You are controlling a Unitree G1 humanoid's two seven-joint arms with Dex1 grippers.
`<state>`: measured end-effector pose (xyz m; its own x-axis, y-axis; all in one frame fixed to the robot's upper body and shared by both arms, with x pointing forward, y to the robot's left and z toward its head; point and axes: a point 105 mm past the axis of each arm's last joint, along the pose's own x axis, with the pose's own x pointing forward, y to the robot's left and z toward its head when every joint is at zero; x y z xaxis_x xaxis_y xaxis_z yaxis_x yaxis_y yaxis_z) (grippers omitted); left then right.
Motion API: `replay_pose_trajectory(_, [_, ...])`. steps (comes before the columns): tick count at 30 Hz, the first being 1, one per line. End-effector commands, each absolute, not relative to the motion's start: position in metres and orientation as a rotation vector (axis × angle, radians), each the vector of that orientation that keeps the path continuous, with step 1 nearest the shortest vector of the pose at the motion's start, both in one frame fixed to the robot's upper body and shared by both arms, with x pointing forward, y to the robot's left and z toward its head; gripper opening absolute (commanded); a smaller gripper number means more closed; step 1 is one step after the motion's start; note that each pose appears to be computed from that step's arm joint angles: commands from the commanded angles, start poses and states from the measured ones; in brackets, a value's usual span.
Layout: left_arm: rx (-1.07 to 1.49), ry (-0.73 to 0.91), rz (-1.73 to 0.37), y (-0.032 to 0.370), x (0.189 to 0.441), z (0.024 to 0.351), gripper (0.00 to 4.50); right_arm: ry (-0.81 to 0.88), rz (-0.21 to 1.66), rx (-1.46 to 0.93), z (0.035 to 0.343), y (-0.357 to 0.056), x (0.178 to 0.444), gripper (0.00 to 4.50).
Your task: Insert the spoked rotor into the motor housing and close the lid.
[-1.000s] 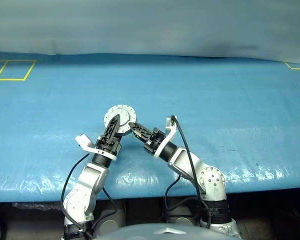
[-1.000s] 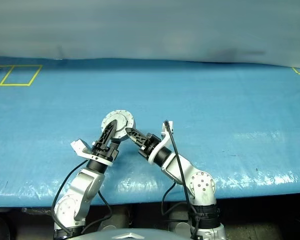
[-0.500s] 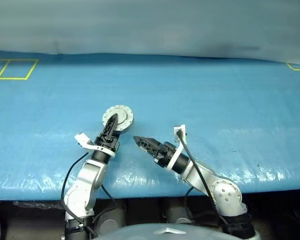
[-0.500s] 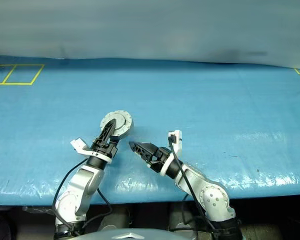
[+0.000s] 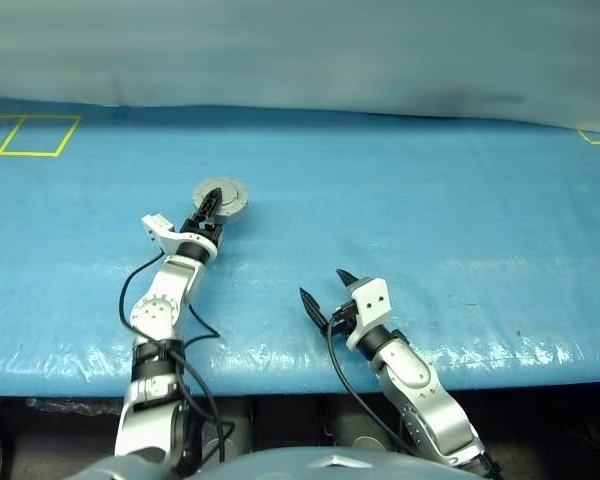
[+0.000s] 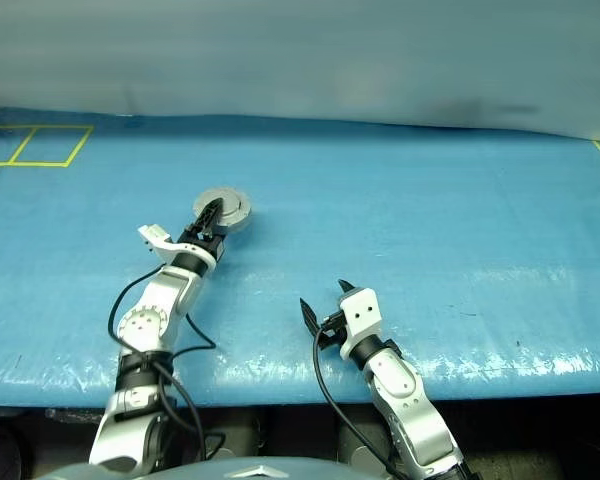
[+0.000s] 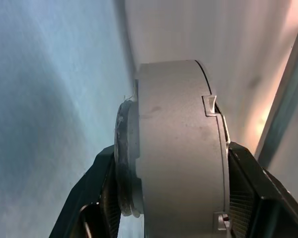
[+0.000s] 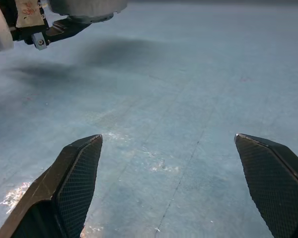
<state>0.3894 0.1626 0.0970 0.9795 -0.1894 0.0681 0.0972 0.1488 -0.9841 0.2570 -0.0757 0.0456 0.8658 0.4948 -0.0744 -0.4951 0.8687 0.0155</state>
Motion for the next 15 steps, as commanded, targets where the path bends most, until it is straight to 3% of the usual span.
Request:
replay_pose_trajectory(1, [-1.36,-0.008,-0.216,0.176,0.418,0.123,2.41,0.021,0.487,-0.022,0.055,-0.081,0.26,4.5])
replay_pose_trajectory(8, [-1.211,0.073,-0.173,0.172,0.458,0.129,2.41,0.029,0.463,-0.011,0.054,-0.081,0.26,4.5])
replay_pose_trajectory(15, [-1.098,0.203,-0.139,0.161,0.463,0.112,2.41,0.024,0.443,0.0,0.056,-0.08,0.259,4.5])
